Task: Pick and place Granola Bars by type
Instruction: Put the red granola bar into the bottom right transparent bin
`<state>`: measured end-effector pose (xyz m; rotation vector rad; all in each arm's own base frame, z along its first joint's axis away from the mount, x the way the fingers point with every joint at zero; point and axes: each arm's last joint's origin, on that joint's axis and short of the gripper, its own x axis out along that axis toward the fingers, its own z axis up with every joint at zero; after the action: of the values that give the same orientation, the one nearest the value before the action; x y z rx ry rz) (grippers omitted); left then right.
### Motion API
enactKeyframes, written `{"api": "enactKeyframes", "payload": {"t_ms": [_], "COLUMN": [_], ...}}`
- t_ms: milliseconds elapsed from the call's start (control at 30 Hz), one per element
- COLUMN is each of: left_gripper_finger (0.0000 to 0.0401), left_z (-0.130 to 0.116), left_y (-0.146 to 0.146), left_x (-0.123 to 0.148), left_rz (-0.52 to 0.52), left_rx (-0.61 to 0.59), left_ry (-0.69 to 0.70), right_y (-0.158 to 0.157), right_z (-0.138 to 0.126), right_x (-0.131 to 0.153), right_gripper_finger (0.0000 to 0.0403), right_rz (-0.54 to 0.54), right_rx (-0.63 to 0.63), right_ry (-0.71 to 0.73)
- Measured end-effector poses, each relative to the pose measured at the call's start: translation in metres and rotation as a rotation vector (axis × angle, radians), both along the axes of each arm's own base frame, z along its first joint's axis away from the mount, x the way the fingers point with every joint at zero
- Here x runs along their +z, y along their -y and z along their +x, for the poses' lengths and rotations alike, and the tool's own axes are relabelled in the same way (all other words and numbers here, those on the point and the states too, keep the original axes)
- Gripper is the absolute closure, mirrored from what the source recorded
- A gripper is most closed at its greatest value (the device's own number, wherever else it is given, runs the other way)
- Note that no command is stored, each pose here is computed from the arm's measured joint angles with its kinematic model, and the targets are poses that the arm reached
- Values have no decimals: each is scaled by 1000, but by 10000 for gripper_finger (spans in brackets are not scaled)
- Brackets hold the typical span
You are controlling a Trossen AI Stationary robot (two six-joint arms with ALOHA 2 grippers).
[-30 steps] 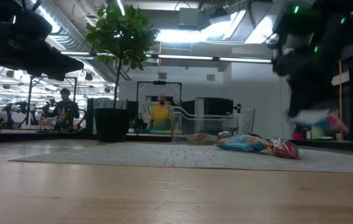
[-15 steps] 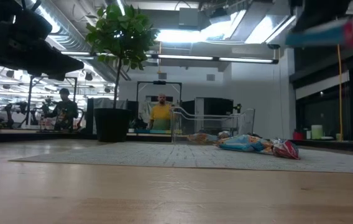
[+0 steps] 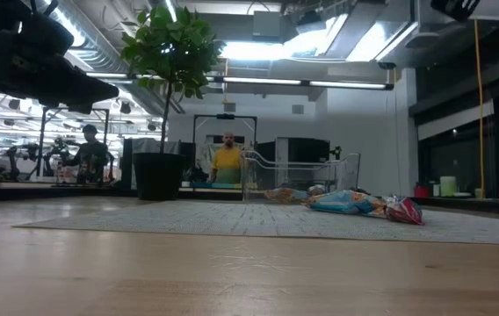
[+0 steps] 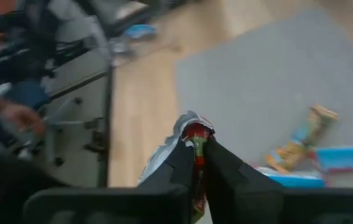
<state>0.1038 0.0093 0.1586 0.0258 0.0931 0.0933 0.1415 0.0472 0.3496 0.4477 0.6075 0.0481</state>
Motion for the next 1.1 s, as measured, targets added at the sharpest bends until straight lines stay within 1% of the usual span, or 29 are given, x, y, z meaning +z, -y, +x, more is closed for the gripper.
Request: {"api": "enactKeyframes", "payload": {"t_ms": [267,400,533,667,833,1100], "left_gripper_finger": [394,390,389,393,394,390], "left_z": [0,0,0,0,0,0], "left_y": [0,0,0,0,0,0], "left_x": [0,0,0,0,0,0], "left_rz": [0,0,0,0,0,0], "left_rx": [0,0,0,0,0,0], "left_ry": [0,0,0,1,0,0], "right_y": [-30,-48,-64,-82,-103,-132], "right_z": [9,14,18,24,31,34], "right_x": [13,14,8,-3,-16,-38], "right_gripper_finger": [373,378,377,376,375,377], "right_rz": [86,127,181,226,264,264], "right_rx": [173,236,258,265,270,249], "right_ry": [153,179,130,48,-29,-143]}}
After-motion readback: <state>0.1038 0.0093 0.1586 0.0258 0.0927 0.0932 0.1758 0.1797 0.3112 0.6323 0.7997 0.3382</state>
